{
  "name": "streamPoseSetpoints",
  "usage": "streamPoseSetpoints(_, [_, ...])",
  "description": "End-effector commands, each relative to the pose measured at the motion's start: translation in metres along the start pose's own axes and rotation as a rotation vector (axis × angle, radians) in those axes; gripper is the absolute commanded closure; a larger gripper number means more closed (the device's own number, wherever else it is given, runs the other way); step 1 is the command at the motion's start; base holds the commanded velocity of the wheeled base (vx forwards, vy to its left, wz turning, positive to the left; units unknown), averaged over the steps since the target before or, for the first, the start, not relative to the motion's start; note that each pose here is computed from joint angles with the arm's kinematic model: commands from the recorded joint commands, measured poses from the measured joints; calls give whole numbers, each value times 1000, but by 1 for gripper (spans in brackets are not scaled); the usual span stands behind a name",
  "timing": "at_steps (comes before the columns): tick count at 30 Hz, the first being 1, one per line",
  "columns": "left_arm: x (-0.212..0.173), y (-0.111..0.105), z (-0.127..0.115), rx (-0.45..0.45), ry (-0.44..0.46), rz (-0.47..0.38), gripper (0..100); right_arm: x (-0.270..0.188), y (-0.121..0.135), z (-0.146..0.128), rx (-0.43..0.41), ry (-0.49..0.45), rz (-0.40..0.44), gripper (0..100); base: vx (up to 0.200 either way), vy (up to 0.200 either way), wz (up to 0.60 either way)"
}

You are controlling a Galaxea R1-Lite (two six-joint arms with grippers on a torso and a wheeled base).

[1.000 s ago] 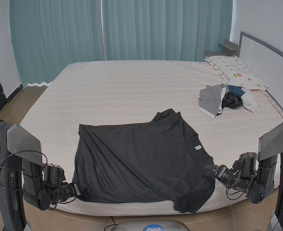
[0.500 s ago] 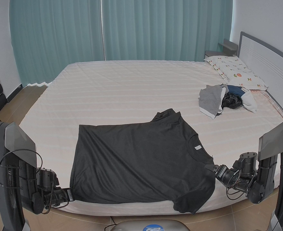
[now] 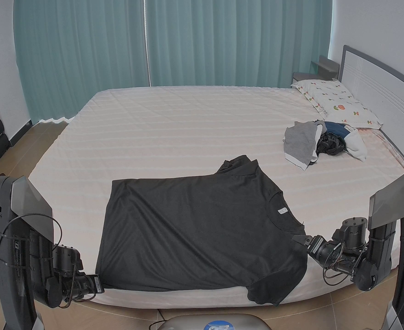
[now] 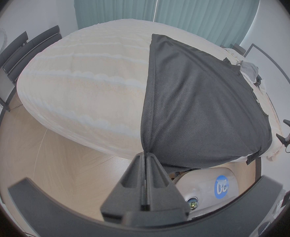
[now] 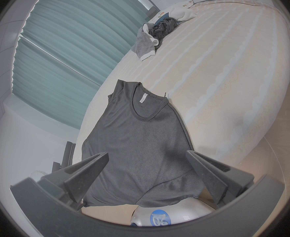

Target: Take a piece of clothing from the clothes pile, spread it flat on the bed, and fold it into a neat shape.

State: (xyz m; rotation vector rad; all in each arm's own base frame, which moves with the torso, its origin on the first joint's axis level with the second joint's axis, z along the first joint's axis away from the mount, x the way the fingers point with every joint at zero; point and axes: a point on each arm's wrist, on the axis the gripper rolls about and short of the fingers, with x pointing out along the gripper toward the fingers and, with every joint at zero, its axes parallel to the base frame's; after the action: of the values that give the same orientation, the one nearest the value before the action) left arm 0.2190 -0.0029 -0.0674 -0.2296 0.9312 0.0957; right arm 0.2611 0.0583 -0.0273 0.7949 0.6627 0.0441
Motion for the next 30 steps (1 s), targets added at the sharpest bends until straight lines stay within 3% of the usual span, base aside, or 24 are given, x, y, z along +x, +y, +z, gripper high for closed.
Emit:
streamPoseSetpoints(1, [2, 1, -4, 5, 23, 7, 0, 0, 0, 1, 0, -5, 5, 0, 0, 0, 0])
streamPoseSetpoints(9, [-4, 8, 12, -34, -57, 13, 0, 0, 0, 1, -2, -5, 5, 0, 0, 0, 0])
streamPoseSetpoints(14, [-8, 9, 20, -66, -92, -26, 0, 0, 0, 1, -2, -4, 6, 0, 0, 0, 0])
streamPoseSetpoints(17, [-11, 7, 12, -53, -21, -177, 0, 1, 0, 0, 0, -3, 5, 0, 0, 0, 0])
streamPoseSetpoints(19, [-11, 7, 12, -53, -21, -177, 0, 1, 0, 0, 0, -3, 5, 0, 0, 0, 0])
streamPoseSetpoints(20, [-5, 10, 11, -1, -1, -254, 0, 0, 0, 0, -1, -4, 6, 0, 0, 0, 0])
streamPoseSetpoints(30, [4, 20, 0, 159, 35, -243, 0, 0, 1, -1, -3, -1, 6, 0, 0, 0, 0])
